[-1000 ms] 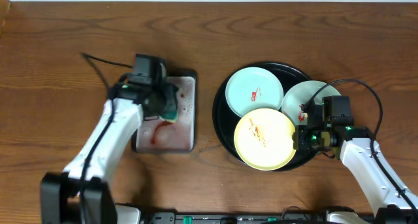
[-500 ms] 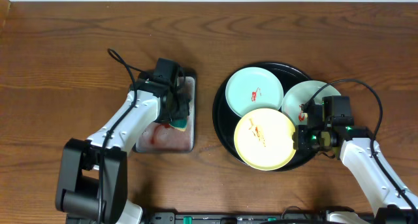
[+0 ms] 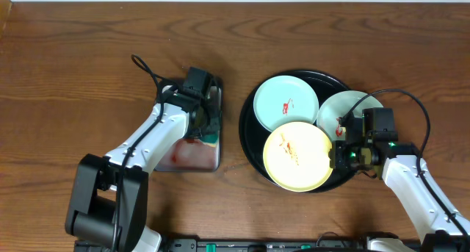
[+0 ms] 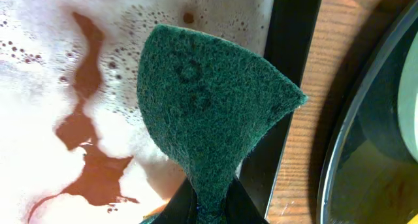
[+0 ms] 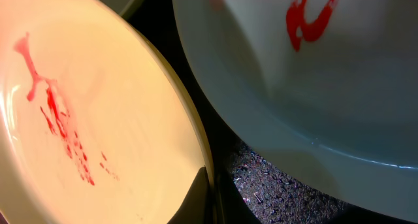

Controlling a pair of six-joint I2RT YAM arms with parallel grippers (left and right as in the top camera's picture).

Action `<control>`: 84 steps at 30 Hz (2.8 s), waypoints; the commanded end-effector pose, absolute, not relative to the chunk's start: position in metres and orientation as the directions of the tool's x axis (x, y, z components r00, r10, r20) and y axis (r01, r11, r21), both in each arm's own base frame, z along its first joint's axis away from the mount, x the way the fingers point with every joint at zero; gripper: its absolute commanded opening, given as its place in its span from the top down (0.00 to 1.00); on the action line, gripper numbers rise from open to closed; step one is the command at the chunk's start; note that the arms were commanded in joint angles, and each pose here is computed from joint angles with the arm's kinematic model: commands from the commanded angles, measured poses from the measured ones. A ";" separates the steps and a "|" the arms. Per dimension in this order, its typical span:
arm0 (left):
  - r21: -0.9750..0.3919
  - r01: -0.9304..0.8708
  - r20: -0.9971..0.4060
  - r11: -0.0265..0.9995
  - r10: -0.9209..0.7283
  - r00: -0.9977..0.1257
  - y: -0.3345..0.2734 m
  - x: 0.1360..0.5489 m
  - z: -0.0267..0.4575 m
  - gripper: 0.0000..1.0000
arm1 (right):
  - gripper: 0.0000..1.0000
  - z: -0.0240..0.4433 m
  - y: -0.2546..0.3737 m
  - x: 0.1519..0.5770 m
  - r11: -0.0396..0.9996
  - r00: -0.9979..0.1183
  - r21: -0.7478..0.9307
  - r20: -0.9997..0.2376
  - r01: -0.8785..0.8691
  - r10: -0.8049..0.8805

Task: Clean dirty plates on tray and stack at the side
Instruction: 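Lift the sponge with the left gripper and wet it in the tray, then scrub the yellow plate with the sponge held in the left gripper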

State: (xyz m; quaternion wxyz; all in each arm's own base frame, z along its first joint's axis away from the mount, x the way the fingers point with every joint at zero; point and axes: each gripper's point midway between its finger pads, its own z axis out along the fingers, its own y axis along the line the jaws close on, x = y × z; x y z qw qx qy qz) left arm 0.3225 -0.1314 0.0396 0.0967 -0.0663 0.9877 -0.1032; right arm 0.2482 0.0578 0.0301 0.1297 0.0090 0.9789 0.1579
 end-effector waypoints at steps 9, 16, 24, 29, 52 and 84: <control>-0.161 -0.017 -0.281 0.987 -0.062 -0.958 -0.126 0.334 0.095 0.93 | 0.99 0.029 0.060 0.248 0.950 -0.968 0.310 -0.247 -0.030 0.050; -0.312 0.155 -0.343 0.938 0.041 -0.938 -0.196 0.332 0.125 0.93 | 0.99 0.030 0.077 0.243 0.941 -0.969 0.328 -0.245 -0.088 -0.005; -0.385 0.318 -0.408 0.866 0.149 -0.901 -0.296 0.302 0.126 0.93 | 0.99 0.029 0.075 0.246 0.952 -0.970 0.305 -0.239 -0.029 0.047; -0.406 0.308 -0.353 0.860 0.164 -0.921 -0.325 0.282 0.104 0.93 | 0.99 0.029 0.075 0.245 0.952 -0.970 0.305 -0.236 -0.027 0.048; -0.207 0.253 -0.306 0.945 0.183 -0.934 -0.299 0.279 0.064 0.93 | 0.99 0.028 0.075 0.244 0.951 -0.972 0.308 -0.226 -0.010 0.063; 0.009 0.210 -0.327 0.978 0.201 -0.924 -0.288 0.262 0.028 0.92 | 0.99 0.028 0.075 0.243 0.951 -0.973 0.308 -0.222 -0.009 0.063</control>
